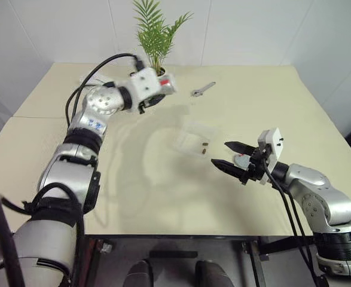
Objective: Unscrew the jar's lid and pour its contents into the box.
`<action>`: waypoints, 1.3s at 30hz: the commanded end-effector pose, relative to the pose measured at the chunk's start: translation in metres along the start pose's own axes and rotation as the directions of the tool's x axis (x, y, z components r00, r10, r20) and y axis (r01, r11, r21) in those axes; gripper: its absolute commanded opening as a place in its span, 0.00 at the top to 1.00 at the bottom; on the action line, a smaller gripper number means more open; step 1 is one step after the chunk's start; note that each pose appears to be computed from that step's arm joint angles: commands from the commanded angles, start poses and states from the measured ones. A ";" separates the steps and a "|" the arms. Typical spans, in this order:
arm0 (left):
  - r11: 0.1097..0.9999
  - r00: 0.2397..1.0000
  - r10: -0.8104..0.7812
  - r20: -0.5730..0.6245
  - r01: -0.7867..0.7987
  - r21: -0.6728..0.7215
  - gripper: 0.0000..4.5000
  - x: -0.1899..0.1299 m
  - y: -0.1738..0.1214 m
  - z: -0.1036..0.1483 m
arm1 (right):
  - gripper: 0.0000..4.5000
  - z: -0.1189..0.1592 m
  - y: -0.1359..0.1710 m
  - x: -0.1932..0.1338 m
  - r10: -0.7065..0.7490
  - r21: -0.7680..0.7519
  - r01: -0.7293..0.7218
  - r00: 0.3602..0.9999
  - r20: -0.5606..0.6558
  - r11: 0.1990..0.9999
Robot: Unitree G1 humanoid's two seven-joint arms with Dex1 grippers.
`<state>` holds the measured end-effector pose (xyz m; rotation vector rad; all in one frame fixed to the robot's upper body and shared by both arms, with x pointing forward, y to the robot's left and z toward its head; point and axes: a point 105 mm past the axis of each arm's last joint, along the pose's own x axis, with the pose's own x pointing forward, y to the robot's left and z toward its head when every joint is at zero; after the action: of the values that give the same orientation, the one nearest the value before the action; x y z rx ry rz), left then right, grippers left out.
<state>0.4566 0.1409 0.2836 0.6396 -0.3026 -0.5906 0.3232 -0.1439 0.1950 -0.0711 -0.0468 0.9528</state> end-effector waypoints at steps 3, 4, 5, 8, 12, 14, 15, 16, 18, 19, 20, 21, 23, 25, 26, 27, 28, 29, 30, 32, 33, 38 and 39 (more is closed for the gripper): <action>0.759 0.840 0.536 0.085 -0.435 -0.485 0.57 -0.077 0.088 -0.009 | 0.00 0.010 -0.001 -0.002 0.053 -0.085 -0.054 0.999 -0.008 0.995; 0.714 0.803 0.592 0.064 -0.486 -0.504 0.57 -0.093 0.094 -0.018 | 0.00 0.011 -0.001 -0.002 0.063 -0.094 -0.064 0.998 -0.012 0.993; 0.677 0.771 0.635 0.048 -0.526 -0.516 0.57 -0.111 0.097 -0.028 | 0.00 0.011 -0.001 -0.002 0.072 -0.101 -0.073 0.997 -0.015 0.992; 0.610 0.696 0.717 0.034 -0.603 -0.515 0.57 -0.147 0.096 -0.042 | 0.00 0.013 -0.002 -0.001 0.087 -0.114 -0.089 0.996 -0.019 0.989; 0.574 0.634 0.773 0.021 -0.683 -0.452 0.57 -0.188 0.074 -0.068 | 0.00 0.015 -0.002 0.003 0.106 -0.122 -0.107 0.994 -0.019 0.987; 0.586 0.648 0.762 -0.006 -0.693 -0.419 0.57 -0.194 0.059 -0.082 | 0.00 0.014 -0.001 0.006 0.118 -0.122 -0.120 0.993 -0.022 0.985; 0.594 0.654 0.757 -0.016 -0.698 -0.401 0.57 -0.195 0.055 -0.086 | 0.00 0.014 0.000 0.006 0.123 -0.122 -0.125 0.992 -0.022 0.985; 0.583 0.646 0.763 -0.020 -0.701 -0.411 0.57 -0.197 0.051 -0.089 | 0.00 0.014 0.000 0.008 0.126 -0.122 -0.128 0.992 -0.022 0.984; 0.555 0.629 0.776 -0.037 -0.710 -0.433 0.57 -0.202 0.042 -0.098 | 0.00 0.014 0.002 0.011 0.134 -0.123 -0.136 0.991 -0.022 0.983; 0.543 0.626 0.778 -0.058 -0.716 -0.439 0.57 -0.204 0.035 -0.106 | 0.00 0.015 0.002 0.012 0.137 -0.124 -0.138 0.990 -0.022 0.983; 0.538 0.625 0.777 -0.072 -0.719 -0.439 0.57 -0.205 0.031 -0.111 | 0.00 0.015 0.003 0.013 0.138 -0.124 -0.140 0.990 -0.021 0.982; 0.538 0.626 0.775 -0.086 -0.724 -0.432 0.57 -0.207 0.028 -0.115 | 0.00 0.015 0.003 0.014 0.139 -0.124 -0.141 0.990 -0.020 0.982; 0.539 0.627 0.773 -0.101 -0.732 -0.418 0.57 -0.209 0.022 -0.122 | 0.00 0.016 0.004 0.016 0.141 -0.124 -0.142 0.990 -0.017 0.982; 0.518 0.618 0.778 -0.113 -0.732 -0.443 0.57 -0.212 0.016 -0.129 | 0.00 0.017 0.005 0.018 0.141 -0.121 -0.141 0.990 -0.009 0.983; 0.513 0.619 0.776 -0.121 -0.731 -0.450 0.57 -0.214 0.013 -0.133 | 0.00 0.017 0.005 0.018 0.142 -0.120 -0.141 0.990 -0.006 0.983; 0.511 0.620 0.774 -0.128 -0.731 -0.453 0.57 -0.215 0.010 -0.136 | 0.00 0.018 0.006 0.019 0.144 -0.119 -0.143 0.990 -0.004 0.983; 0.511 0.622 0.771 -0.135 -0.731 -0.452 0.57 -0.217 0.008 -0.139 | 0.00 0.018 0.007 0.019 0.145 -0.117 -0.144 0.989 -0.002 0.983; 0.524 0.632 0.762 -0.137 -0.728 -0.442 0.57 -0.218 0.005 -0.142 | 0.00 0.018 0.008 0.020 0.147 -0.116 -0.146 0.989 0.000 0.982; 0.533 0.642 0.754 -0.138 -0.722 -0.441 0.57 -0.218 0.002 -0.143 | 0.00 0.018 0.009 0.020 0.149 -0.116 -0.148 0.989 0.000 0.982; 0.552 0.660 0.736 -0.148 -0.713 -0.432 0.57 -0.219 -0.004 -0.148 | 0.00 0.019 0.010 0.020 0.152 -0.115 -0.151 0.988 0.002 0.982; 0.560 0.668 0.728 -0.152 -0.708 -0.431 0.57 -0.219 -0.007 -0.149 | 0.00 0.020 0.010 0.019 0.152 -0.115 -0.151 0.988 0.002 0.982; 0.557 0.668 0.724 -0.169 -0.712 -0.429 0.36 -0.226 -0.014 -0.152 | 0.00 0.021 0.010 0.018 0.157 -0.116 -0.155 0.988 0.002 0.981; 0.559 0.670 0.722 -0.171 -0.711 -0.427 0.29 -0.227 -0.015 -0.153 | 0.00 0.021 0.011 0.018 0.158 -0.116 -0.156 0.988 0.002 0.981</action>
<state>0.3408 0.3374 0.1295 -0.0140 -0.3655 0.1480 0.3287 -0.1240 0.1994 -0.1566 -0.0495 1.0934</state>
